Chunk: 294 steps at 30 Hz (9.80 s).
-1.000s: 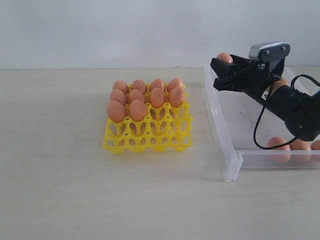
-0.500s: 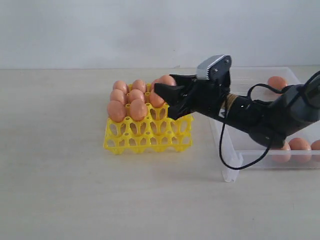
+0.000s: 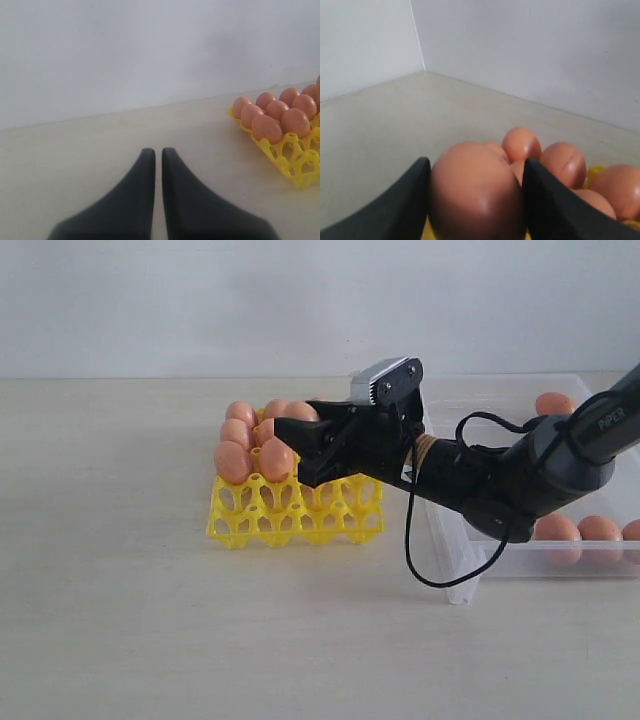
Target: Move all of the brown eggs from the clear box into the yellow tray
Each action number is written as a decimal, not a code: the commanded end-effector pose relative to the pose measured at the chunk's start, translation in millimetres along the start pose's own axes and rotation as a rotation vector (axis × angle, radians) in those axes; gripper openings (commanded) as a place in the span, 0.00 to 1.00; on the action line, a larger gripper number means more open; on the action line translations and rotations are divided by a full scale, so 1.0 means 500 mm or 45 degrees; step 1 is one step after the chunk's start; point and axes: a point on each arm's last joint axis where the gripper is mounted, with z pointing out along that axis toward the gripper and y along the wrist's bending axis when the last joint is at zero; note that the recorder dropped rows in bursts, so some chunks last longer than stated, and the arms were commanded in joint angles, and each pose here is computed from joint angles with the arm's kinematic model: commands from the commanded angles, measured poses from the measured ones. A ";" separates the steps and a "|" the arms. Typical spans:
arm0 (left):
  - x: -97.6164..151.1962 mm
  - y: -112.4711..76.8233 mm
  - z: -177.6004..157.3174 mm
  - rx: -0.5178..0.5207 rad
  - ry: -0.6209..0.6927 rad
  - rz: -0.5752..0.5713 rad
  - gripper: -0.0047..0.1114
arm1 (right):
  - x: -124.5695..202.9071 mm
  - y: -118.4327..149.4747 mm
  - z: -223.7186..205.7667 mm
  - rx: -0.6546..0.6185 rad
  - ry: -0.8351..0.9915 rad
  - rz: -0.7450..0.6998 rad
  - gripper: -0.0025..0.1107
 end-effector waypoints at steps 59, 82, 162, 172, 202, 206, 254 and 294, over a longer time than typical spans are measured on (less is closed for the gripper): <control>0.002 -0.001 0.000 0.008 0.000 -0.009 0.07 | -0.152 -0.042 -0.013 0.440 0.345 -0.134 0.56; 0.002 -0.001 0.000 0.008 0.000 -0.009 0.07 | -0.200 -0.355 -0.209 1.133 1.528 0.592 0.56; 0.002 -0.001 0.000 0.008 0.000 -0.009 0.07 | -0.105 -0.507 -0.179 1.228 1.322 0.456 0.02; 0.002 -0.001 0.000 0.008 0.000 -0.009 0.07 | -0.048 -0.482 -0.107 0.911 0.874 0.413 0.02; 0.002 -0.001 0.000 0.008 0.000 -0.009 0.07 | -0.023 -0.290 0.020 1.476 0.112 -0.260 0.02; 0.002 -0.001 0.000 0.008 0.000 -0.009 0.07 | -0.020 -0.256 0.020 1.308 -0.129 -0.232 0.02; 0.002 -0.001 0.000 0.008 0.000 -0.009 0.07 | 0.022 -0.214 -0.148 -0.167 0.150 0.143 0.02; 0.002 -0.001 0.000 0.008 0.000 -0.009 0.07 | 0.064 -0.134 -0.050 0.011 0.389 0.046 0.02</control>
